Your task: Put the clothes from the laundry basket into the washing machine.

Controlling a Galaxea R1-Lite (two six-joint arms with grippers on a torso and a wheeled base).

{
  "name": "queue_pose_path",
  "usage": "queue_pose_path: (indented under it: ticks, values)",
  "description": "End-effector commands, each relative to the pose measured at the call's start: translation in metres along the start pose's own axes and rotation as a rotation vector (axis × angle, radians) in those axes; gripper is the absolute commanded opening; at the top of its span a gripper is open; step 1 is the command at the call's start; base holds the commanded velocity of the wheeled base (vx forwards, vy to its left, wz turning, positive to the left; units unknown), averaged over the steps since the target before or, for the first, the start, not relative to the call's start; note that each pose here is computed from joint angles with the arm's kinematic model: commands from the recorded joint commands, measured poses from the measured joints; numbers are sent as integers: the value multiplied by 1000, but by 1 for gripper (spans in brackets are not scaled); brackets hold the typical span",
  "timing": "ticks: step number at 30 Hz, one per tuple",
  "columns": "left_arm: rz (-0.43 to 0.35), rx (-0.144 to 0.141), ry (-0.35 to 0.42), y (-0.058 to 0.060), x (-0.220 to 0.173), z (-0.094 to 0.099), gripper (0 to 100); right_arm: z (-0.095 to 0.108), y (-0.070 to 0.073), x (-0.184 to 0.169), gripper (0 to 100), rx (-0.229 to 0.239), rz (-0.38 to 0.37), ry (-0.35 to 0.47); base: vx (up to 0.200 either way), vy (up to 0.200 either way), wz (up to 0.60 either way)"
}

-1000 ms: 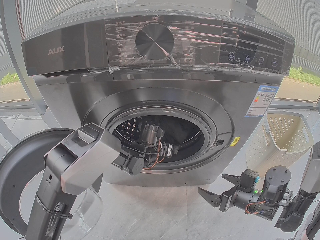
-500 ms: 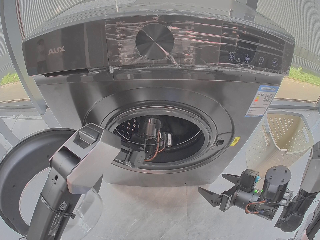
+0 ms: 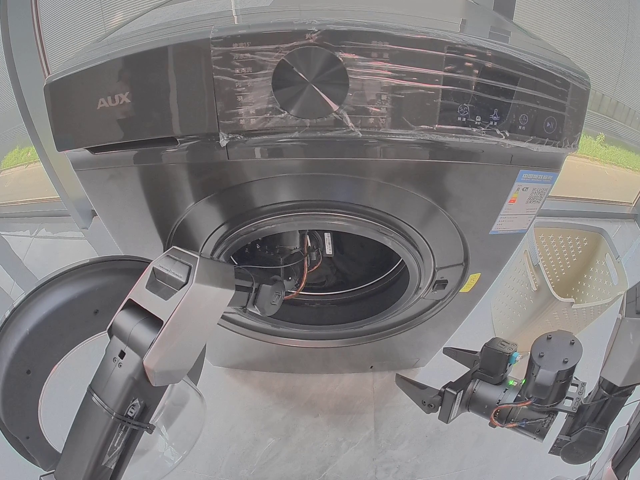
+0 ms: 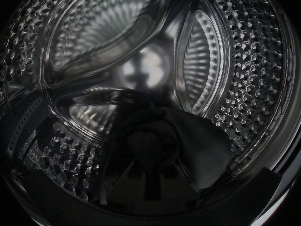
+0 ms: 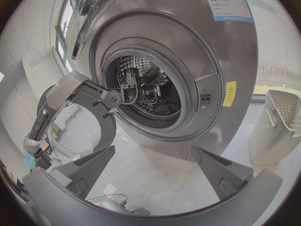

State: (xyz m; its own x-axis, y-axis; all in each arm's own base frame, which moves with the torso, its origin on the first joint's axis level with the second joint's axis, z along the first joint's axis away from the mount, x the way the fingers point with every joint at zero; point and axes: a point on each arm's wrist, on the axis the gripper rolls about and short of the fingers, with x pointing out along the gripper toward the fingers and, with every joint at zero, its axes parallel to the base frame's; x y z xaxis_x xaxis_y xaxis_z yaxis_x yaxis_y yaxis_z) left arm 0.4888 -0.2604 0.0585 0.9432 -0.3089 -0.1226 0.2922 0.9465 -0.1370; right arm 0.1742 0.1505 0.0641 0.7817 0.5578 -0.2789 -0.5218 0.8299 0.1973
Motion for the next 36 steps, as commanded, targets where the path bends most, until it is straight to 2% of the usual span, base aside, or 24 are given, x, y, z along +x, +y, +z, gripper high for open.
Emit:
queue_pose_path:
  ticks: [1, 9, 15, 24, 27, 28, 33, 36]
  values:
    - [-4, 2, 11, -3, 2, -7, 0, 2, 0, 0, 100, -3, 3, -9, 0, 0, 0]
    - [-29, 4, 8, -17, -2, -4, 0, 5, 1, 1, 100, 2, 7, -25, 0, 0, 0]
    - [-35, 1, -9, -19, -4, 5, 0, 2, -2, 2, 100, 7, 2, -9, 0, 0, 0]
    - [-37, -11, -18, -19, -3, 2, 0, 3, 1, 1, 100, 1, 7, -13, 0, 0, 0]
    - [-36, -7, -6, -20, -3, 1, 0, 5, -1, 1, 100, 2, 0, -22, 0, 0, 0]
    - [-36, -7, -6, -20, -3, 1, 100, 5, -1, 2, 100, 3, -1, -24, 0, 0, 0]
    - [-35, -6, 0, -20, -3, 0, 100, 5, -2, 1, 100, 2, -2, -26, 0, 0, 0]
    - [-21, 16, 78, -16, -10, -7, 100, 6, -3, 1, 100, 4, -5, -29, 0, 0, 0]
